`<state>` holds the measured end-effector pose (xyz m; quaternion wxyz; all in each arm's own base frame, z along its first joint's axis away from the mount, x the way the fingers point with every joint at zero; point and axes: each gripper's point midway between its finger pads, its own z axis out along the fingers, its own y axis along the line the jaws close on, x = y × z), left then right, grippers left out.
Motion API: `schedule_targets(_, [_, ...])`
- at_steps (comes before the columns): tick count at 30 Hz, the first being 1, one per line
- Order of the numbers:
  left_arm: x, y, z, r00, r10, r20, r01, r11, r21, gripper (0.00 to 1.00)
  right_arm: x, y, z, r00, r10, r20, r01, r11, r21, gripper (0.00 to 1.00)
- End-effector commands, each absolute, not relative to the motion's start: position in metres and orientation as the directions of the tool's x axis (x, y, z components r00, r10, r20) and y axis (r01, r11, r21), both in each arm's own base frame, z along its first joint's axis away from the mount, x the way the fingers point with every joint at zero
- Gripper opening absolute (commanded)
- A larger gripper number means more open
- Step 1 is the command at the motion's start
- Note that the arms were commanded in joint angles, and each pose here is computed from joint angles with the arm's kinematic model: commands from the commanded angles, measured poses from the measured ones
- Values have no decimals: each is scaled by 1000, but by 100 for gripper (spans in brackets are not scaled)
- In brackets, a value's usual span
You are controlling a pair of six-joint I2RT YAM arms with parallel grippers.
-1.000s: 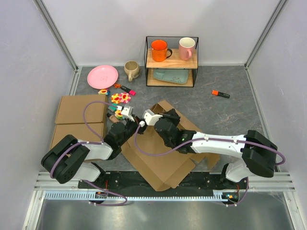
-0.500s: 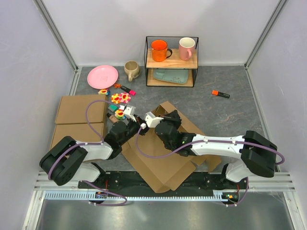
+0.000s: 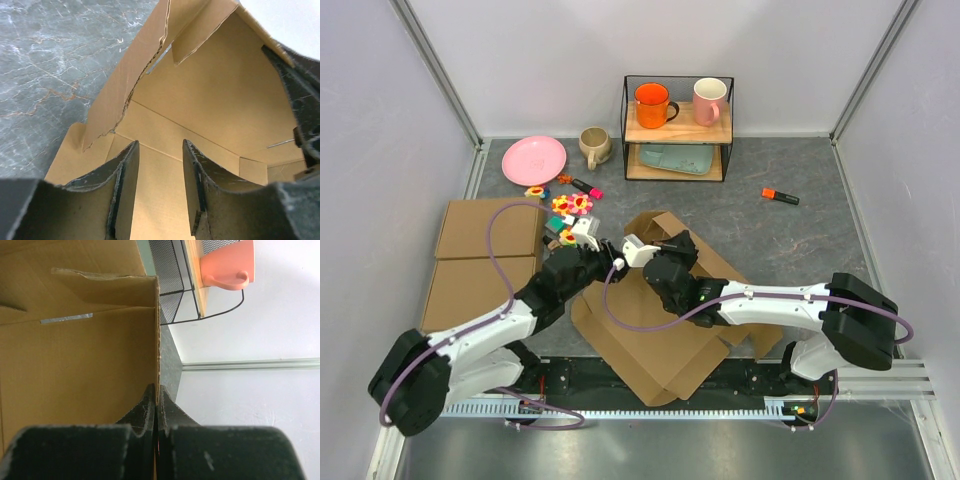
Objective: Fold the paper box
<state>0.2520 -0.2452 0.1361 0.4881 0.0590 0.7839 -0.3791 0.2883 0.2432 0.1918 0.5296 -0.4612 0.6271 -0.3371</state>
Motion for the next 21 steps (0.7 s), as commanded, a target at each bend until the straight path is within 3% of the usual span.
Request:
schedule_targets(1, [250,-223,151,-506,-218,-835,416,786,-458,48,283,243,173,-7,-943,-332,-278,321,-905,0])
schedule_targets(6, [256,-174,157,-409,-339,-847,225,862,-454,50,284,244,173,-4,-942,-337,-283,324,-903,0])
schedule_targets(11, [280,-142,150,-318,-494,-809,42,846,-532,53,283,246,174,0,-939,-343,-287,329,-900,0])
schedule_targets(14, [312,-146,137,-389,-559,-732,36,785,-618,52,283,245,174,2,-939,-344,-292,329,-898,0])
schedule_targets(16, [335,-155,158,-383,-600,-702,110,725,-680,52,282,244,172,2,-939,-345,-295,329,-897,0])
schedule_targets(17, [342,-165,144,-439,-583,-684,113,719,-685,52,282,243,172,2,-938,-348,-295,332,-896,0])
schedule_targets(21, [368,-212,173,-536,-489,-688,300,652,-696,53,282,244,172,2,-935,-355,-296,339,-893,0])
